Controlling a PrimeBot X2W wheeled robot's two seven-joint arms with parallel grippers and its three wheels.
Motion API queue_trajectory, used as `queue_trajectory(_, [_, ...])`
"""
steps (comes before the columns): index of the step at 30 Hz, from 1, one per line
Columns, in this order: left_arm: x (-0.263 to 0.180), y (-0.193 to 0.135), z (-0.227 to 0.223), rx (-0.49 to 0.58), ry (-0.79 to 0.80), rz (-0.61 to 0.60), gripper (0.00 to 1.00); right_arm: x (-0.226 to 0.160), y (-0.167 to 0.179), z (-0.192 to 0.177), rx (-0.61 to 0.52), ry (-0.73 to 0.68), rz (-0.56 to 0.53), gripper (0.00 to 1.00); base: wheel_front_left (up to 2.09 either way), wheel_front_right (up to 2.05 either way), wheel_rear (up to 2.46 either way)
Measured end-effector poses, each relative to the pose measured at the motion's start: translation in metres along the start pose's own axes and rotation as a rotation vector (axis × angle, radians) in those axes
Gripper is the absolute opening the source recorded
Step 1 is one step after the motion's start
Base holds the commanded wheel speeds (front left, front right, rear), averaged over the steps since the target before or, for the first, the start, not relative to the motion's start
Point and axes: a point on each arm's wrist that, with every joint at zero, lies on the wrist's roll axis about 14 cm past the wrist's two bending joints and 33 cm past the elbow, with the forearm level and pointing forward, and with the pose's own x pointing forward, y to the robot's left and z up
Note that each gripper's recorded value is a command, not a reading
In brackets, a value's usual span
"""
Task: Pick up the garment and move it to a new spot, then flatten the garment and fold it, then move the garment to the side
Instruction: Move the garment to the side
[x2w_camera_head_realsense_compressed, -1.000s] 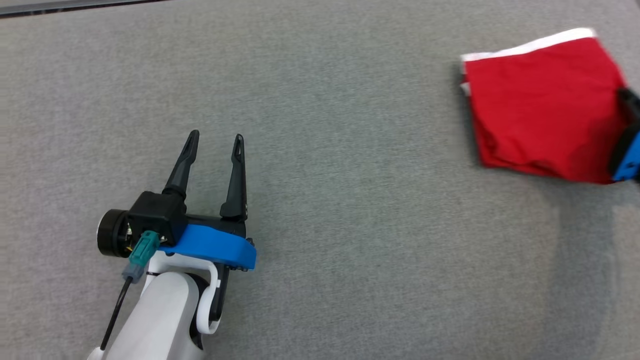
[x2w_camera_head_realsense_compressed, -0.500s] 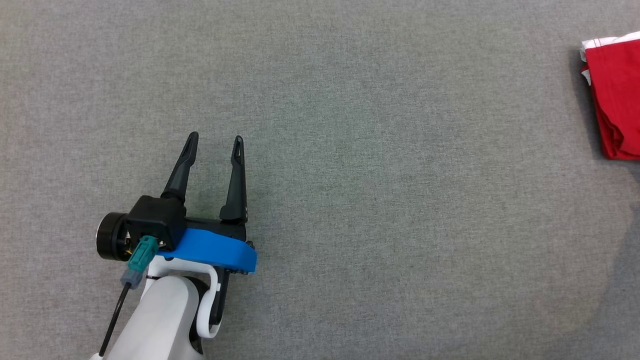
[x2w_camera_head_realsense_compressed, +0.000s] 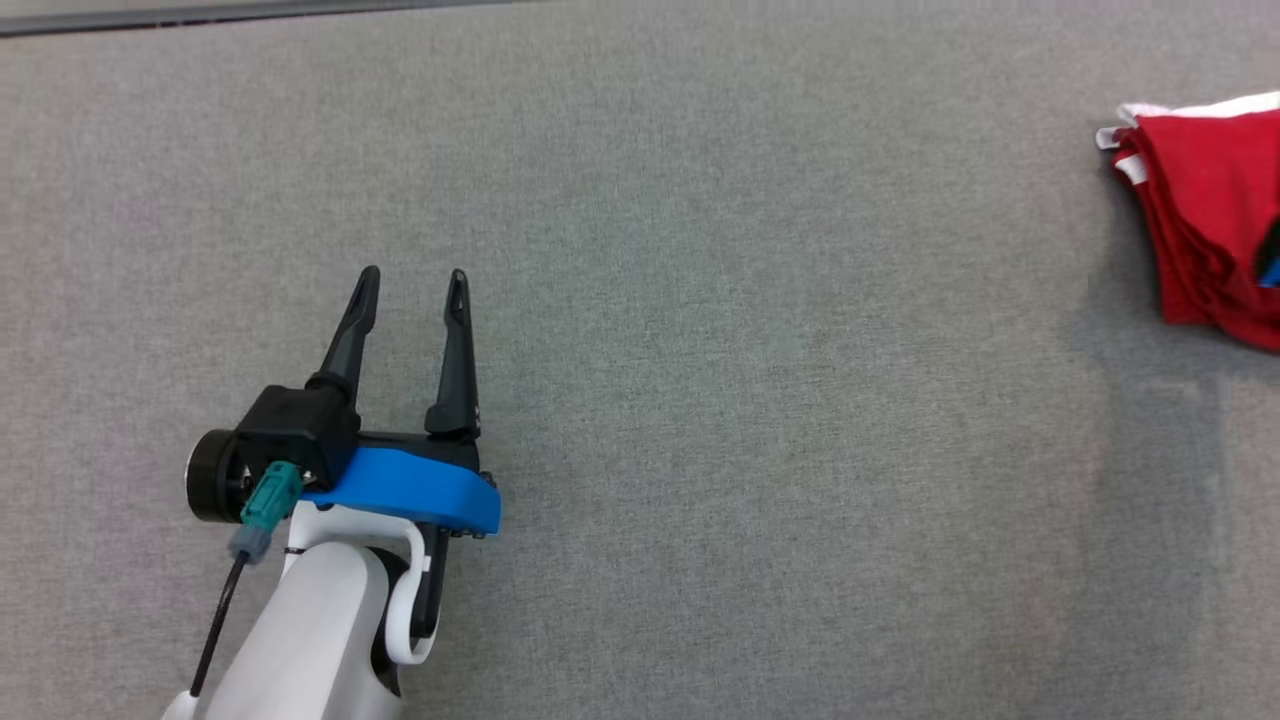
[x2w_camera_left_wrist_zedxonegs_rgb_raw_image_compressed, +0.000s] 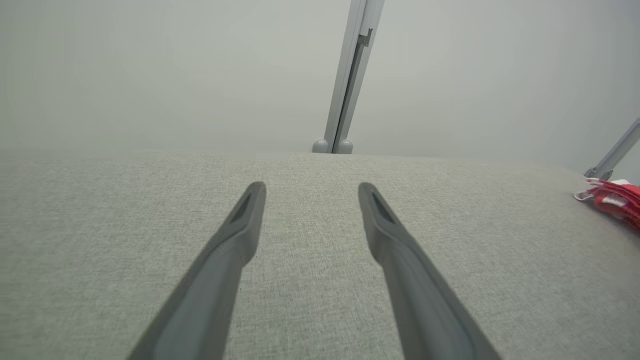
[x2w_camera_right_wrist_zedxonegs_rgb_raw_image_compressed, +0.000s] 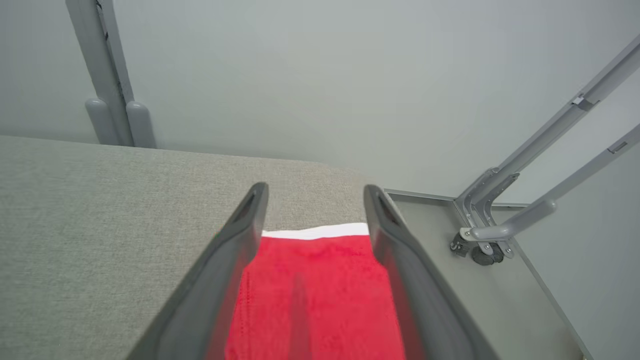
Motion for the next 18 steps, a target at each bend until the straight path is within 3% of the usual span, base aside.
queue_trajectory(12, [-0.02, 0.023, 0.032, -0.019, -0.079, 0.111, 1.0, -0.056, 0.076, 0.062, 0.165, -0.248, 0.194, 1.0, 0.0, 0.0, 0.0])
queue_trajectory(18, [-0.049, 0.046, 0.03, -0.032, -0.069, 0.193, 1.0, -0.09, 0.114, 0.056, 0.238, -0.273, 0.284, 1.0, 0.0, 0.0, 0.0])
